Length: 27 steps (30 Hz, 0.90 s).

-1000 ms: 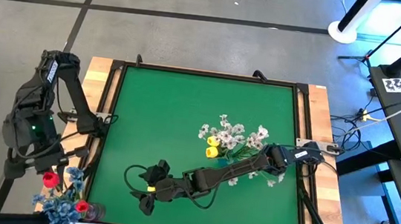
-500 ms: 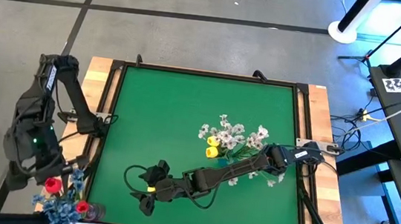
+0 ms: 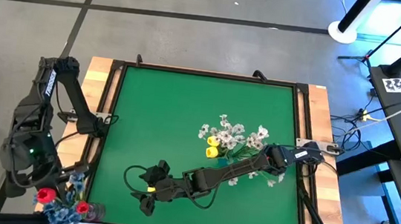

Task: Sort flowers into vase by color
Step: Put the red tulip into violet the vase

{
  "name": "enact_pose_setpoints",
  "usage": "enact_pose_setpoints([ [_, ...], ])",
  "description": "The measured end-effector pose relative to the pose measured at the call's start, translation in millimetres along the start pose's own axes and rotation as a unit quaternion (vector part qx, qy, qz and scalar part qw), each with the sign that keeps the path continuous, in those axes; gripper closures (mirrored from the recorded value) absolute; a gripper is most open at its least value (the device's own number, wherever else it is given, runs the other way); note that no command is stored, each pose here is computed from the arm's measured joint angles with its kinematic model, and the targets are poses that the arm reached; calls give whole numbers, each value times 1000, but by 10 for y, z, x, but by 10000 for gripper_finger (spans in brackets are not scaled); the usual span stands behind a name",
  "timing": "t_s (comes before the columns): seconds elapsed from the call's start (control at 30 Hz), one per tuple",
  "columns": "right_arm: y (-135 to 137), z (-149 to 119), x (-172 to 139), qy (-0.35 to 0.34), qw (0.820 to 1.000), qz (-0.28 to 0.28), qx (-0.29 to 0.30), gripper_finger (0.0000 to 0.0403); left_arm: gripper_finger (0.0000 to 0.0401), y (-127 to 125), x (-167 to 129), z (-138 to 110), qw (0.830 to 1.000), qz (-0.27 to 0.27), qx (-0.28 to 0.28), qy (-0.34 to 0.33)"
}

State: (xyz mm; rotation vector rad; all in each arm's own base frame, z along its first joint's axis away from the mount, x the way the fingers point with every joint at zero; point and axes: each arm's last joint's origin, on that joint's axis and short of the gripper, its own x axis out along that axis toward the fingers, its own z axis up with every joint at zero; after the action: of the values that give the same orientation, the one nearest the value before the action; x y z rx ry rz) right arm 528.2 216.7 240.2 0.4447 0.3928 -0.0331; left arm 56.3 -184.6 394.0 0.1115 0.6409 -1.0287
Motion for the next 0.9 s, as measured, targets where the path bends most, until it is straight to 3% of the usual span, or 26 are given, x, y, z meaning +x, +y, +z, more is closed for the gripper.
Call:
enact_pose_setpoints([
  [0.9, -1, -1, 0, 0, 1000, 0, 0, 79, 399, 0, 164, -199, 998, 46, 19, 26],
])
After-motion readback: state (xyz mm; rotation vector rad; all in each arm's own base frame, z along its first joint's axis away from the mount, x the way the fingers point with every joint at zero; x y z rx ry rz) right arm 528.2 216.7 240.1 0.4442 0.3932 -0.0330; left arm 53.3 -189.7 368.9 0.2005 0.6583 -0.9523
